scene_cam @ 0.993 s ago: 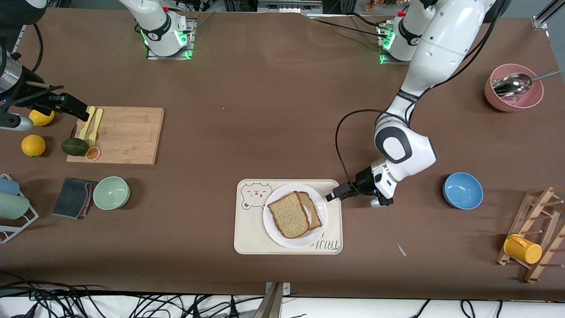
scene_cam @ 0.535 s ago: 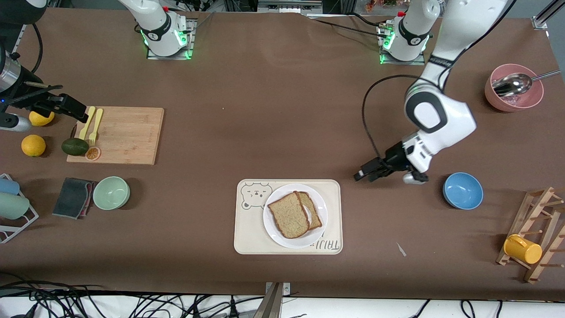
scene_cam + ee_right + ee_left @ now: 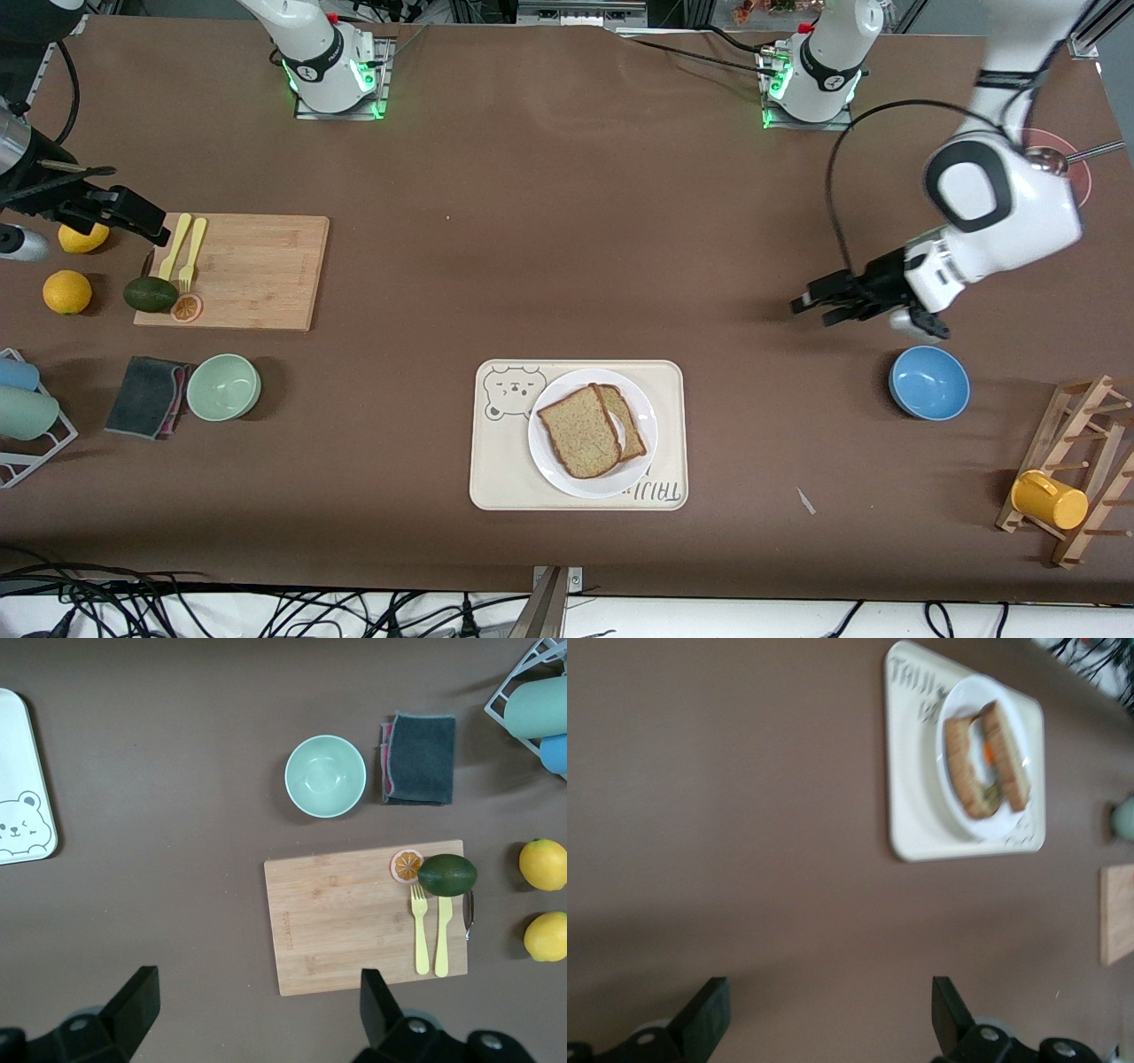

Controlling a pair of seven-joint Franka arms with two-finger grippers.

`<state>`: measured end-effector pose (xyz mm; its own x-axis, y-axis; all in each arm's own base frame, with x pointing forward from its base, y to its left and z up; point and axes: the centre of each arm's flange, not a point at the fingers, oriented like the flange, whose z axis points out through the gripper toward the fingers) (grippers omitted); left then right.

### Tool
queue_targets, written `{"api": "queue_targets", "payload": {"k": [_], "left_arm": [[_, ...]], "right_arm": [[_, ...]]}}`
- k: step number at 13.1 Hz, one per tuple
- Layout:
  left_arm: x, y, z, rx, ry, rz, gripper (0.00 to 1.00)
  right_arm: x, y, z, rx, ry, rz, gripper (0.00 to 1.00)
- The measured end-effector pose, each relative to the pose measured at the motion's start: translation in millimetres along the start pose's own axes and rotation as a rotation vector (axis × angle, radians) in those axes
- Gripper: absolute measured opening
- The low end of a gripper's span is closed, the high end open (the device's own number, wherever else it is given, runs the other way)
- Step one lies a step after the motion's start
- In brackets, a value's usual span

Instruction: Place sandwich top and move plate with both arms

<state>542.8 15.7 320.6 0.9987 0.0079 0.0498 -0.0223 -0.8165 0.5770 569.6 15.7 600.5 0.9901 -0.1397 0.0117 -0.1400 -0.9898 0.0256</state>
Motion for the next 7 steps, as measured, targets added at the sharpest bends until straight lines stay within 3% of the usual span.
{"api": "queue_targets", "payload": {"k": [3,5,7], "left_arm": [[3.0,8.0,-63.3,0.220,-0.114,-0.002,1.00],[13.9,35.7,-97.2,0.370,-0.099,-0.029,1.00],[14.4,63.9,-123.4,0.476,-0.045,-0.111,1.00]], "right_arm": [[-2.9,-11.9,-1.7,0.002,0.001,0.008,1.00],[-2.1,-9.1,-0.8,0.007,-0.002,0.026,1.00],[-2.2,-9.9,-1.0,0.009,-0.002,0.025,1.00]]}}
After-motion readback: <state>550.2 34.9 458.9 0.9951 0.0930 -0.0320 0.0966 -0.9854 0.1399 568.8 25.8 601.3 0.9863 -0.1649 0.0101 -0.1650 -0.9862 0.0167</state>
